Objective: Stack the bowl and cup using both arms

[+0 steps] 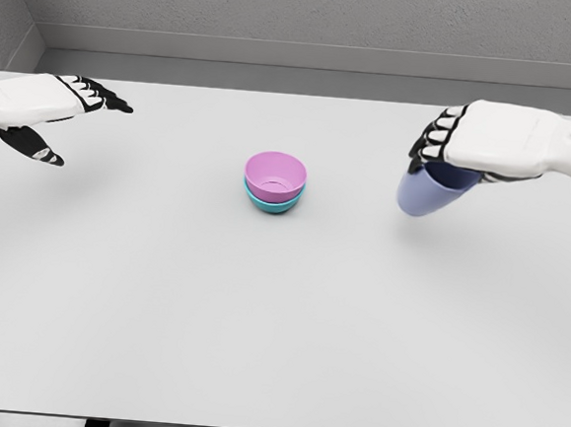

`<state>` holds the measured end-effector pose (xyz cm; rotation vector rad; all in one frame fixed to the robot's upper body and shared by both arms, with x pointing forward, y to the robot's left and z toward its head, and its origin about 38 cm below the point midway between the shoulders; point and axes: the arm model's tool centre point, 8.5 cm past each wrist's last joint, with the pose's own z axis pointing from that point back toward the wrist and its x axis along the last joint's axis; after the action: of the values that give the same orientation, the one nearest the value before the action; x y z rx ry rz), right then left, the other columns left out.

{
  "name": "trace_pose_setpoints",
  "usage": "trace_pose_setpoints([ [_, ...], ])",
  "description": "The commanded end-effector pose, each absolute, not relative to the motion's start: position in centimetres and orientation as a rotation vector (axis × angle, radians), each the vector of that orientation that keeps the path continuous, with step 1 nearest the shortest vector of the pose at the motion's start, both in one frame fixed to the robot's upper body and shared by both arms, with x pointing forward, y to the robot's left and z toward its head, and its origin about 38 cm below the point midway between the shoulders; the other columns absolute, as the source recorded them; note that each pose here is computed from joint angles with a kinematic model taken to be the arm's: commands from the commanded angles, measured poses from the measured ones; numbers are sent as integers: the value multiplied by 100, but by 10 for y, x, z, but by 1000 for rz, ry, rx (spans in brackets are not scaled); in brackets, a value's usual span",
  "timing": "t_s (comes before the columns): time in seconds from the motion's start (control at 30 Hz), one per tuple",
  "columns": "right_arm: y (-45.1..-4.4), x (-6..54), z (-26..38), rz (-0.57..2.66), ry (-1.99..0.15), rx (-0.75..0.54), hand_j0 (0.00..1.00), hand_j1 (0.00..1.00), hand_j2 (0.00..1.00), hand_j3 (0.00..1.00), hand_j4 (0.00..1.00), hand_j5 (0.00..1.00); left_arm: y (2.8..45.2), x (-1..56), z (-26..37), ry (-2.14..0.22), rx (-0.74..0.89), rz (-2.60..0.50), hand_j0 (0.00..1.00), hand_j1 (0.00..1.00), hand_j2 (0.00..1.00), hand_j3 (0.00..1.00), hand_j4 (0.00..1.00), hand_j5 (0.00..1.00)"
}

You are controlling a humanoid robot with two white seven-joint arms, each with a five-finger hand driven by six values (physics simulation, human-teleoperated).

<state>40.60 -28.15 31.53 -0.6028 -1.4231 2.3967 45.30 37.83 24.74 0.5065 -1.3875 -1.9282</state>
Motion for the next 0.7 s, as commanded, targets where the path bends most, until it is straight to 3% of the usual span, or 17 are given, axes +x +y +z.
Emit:
trace_pose_setpoints([
  [0.0, -276, 405, 315, 2397, -1441, -592, 69, 69, 69, 69, 69, 69, 379, 453, 248, -1391, 506, -1920, 100, 100, 100, 100, 100, 100],
  [0.67, -212, 418, 330, 2406, -1655, -553, 69, 69, 69, 69, 69, 69, 380, 453, 247, -1388, 506, -1917, 100, 100, 100, 100, 100, 100],
])
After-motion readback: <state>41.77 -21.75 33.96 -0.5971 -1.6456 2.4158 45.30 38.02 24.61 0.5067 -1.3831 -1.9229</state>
